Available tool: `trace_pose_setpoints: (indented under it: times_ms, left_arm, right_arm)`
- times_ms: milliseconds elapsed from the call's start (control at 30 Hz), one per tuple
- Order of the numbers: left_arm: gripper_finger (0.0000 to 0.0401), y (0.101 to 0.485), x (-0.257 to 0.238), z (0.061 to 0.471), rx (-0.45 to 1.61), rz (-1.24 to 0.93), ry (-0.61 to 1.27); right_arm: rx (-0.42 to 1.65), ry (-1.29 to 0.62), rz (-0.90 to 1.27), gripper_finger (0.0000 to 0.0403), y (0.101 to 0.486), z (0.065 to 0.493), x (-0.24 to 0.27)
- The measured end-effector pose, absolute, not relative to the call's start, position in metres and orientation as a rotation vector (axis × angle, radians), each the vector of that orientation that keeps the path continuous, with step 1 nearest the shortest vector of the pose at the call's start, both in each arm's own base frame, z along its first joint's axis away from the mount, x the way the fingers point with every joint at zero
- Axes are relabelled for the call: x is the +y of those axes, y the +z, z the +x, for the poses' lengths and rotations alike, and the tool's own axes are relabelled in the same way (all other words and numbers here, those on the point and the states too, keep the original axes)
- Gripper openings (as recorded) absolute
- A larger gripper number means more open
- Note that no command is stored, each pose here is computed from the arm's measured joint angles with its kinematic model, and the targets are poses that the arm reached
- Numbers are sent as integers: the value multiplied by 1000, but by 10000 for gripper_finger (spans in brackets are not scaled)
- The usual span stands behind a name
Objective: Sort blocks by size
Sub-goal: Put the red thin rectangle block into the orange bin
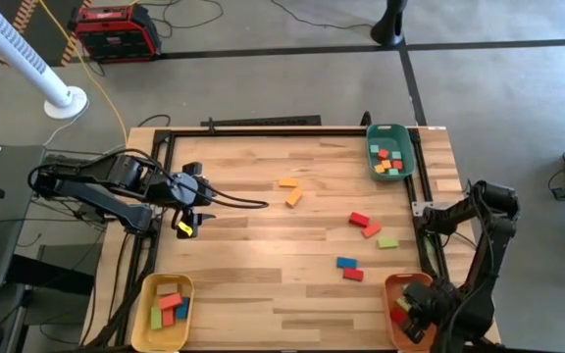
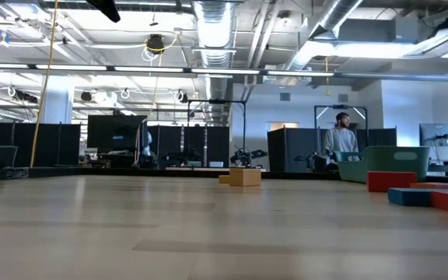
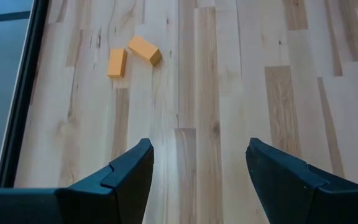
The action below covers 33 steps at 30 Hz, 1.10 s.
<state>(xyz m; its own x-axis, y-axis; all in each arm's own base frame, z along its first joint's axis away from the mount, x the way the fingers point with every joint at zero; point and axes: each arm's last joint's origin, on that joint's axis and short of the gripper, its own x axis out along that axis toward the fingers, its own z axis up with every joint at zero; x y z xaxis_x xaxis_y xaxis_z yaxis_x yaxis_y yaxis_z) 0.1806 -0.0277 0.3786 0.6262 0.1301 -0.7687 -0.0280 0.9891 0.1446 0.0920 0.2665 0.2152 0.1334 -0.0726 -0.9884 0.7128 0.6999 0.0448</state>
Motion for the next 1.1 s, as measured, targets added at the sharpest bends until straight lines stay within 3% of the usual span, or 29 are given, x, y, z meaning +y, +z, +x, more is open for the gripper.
trace_pose_setpoints:
  times_ms: [333,833,1100]
  left_arm:
    - [245,379,-28,181,890,123,91]
    - [245,379,-28,181,890,123,91]
    - [245,379,-28,181,890,123,91]
  right_arm:
    - [1233,-636,445,177,257,117,253]
    - [1210,-463,245,180,250,210,205]
    - [1311,-425,332,251,212,230,179]
